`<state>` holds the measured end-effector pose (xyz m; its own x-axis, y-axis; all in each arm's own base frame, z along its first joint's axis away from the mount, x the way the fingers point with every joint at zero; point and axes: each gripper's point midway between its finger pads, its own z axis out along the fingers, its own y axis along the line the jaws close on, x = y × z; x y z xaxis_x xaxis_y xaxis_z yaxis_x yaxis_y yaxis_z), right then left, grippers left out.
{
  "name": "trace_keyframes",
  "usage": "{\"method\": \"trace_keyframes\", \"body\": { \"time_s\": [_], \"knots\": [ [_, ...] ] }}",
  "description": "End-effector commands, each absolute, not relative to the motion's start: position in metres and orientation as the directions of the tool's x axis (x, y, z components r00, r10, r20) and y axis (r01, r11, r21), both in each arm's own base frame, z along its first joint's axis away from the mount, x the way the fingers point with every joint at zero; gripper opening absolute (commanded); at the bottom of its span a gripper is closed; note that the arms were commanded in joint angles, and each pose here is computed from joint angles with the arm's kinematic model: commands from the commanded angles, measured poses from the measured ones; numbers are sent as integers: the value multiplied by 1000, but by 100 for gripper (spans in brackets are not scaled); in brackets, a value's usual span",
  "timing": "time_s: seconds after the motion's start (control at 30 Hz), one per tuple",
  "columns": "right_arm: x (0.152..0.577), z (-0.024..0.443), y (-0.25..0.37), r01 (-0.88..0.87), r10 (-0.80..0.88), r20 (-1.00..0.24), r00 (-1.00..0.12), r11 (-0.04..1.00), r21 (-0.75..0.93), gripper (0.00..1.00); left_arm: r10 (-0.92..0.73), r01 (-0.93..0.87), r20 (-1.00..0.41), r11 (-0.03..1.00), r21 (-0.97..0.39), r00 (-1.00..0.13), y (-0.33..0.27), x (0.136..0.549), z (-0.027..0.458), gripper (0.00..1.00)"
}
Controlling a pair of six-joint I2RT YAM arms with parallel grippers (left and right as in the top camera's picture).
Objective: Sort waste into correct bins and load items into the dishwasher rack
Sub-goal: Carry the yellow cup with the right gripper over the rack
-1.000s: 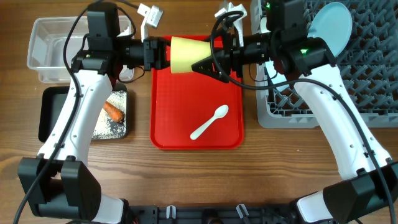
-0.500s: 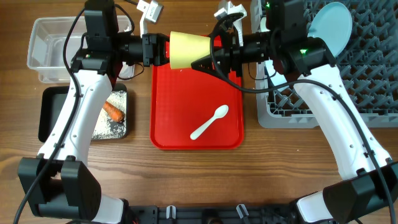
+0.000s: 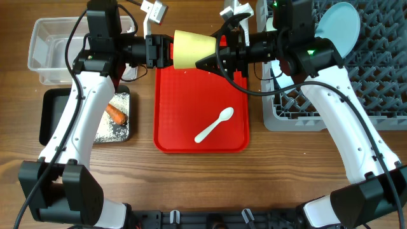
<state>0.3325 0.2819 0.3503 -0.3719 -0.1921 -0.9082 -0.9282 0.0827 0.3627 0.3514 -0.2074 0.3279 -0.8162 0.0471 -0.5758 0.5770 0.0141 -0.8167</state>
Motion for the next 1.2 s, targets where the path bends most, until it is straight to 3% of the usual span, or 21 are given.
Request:
{"method": "trace_keyframes", "body": {
  "time_s": [0.0,0.13,0.37,0.63,0.87,0.93,1.17],
  "knots": [
    [336,346,281,-932,-194,-912,-362,78,353,44,61,579,-578,-9,-815,-814,-209,347,333,52],
    [343,347,272,-926,-181,-909,-376,97,364,43,61,576,-575,-9,-818,-816,-209,347,333,68],
    [361,352,234,-906,-125,-901,-416,138,400,38,62,566,-566,-8,-824,-822,-209,346,332,73],
    [392,344,168,-829,-47,-861,-507,302,472,36,61,567,-566,-7,-824,-822,-209,346,332,77],
    [416,310,101,-606,30,-753,-658,573,552,34,41,568,-567,34,-822,-823,-209,353,328,79],
    [416,302,83,-530,57,-716,-696,632,566,33,33,568,-567,51,-822,-823,-209,356,326,87],
    [393,276,18,-231,151,-585,-797,819,525,33,-9,542,-550,152,-826,-835,-207,370,312,100]
  ]
}}
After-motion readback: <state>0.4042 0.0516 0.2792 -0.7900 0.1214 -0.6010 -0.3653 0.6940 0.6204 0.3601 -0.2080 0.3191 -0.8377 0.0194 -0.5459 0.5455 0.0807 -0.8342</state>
